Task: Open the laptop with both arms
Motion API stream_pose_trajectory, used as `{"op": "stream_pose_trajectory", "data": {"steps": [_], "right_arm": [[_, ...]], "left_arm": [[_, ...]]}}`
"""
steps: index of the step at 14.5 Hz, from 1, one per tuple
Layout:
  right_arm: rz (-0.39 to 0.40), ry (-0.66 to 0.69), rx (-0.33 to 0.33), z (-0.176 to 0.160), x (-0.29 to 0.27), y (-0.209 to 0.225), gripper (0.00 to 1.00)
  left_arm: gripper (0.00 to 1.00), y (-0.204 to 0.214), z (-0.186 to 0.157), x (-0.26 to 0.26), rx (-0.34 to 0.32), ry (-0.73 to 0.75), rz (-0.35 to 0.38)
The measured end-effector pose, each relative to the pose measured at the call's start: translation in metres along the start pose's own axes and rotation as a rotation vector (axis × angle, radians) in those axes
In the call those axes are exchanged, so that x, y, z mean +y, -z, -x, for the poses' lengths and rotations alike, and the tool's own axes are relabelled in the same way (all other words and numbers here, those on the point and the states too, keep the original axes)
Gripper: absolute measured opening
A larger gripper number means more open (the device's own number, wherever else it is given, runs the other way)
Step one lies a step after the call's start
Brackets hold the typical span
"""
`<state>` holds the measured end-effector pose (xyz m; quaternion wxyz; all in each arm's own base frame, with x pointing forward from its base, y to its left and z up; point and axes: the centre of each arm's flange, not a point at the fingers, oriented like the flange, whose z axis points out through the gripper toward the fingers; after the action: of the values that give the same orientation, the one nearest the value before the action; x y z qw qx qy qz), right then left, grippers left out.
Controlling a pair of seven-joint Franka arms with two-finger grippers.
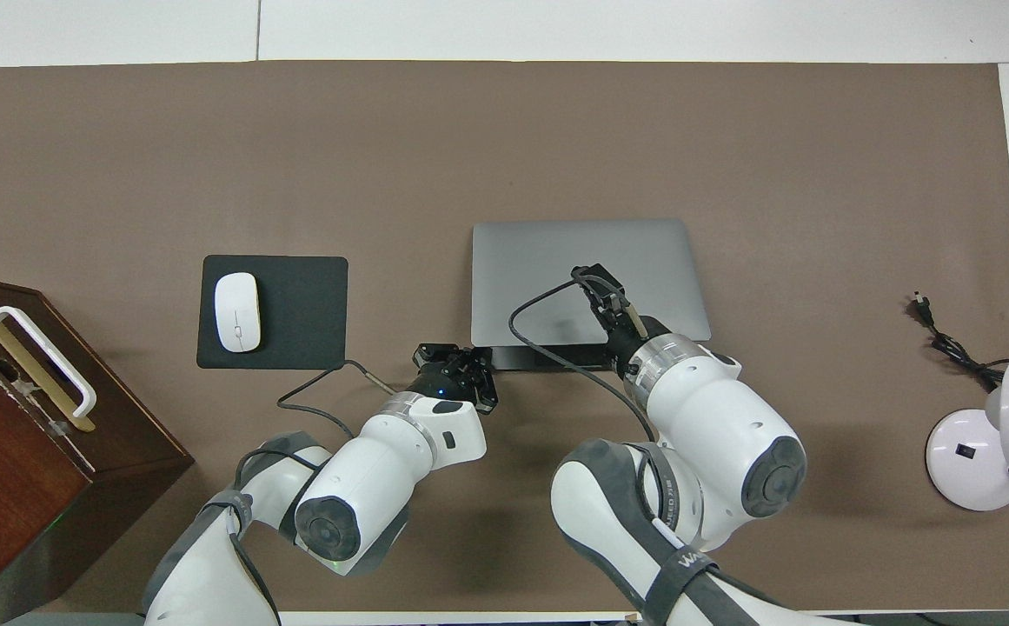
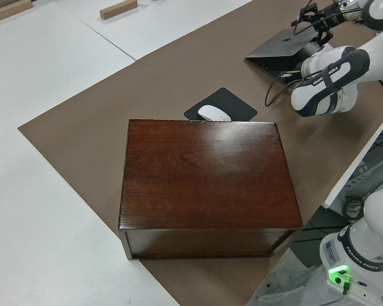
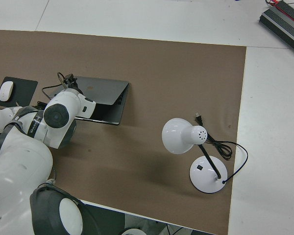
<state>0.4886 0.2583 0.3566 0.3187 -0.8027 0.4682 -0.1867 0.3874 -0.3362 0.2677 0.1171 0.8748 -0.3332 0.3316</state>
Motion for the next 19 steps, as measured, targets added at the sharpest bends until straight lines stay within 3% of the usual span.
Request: {"op": "stream_pose_trajectory", "data": {"steps": [3,9,19], "right_arm": [[-0.048,0.075,0.014,-0.009,-0.025,0.003,1.0],[-0.112,0.12,0.086,-0.061,-0.062,0.002,1.0],[-0.119,0.139,0.038,-0.114,-0.105,-0.004,1.0]], "left_arm": [[0.01,-0.001,-0.001,0.0,0.001,-0.001,0.0],[0.01,-0.001,-0.001,0.001,0.001,-0.001,0.001],[0.01,-0.001,-0.001,0.001,0.001,-0.001,0.001]]}}
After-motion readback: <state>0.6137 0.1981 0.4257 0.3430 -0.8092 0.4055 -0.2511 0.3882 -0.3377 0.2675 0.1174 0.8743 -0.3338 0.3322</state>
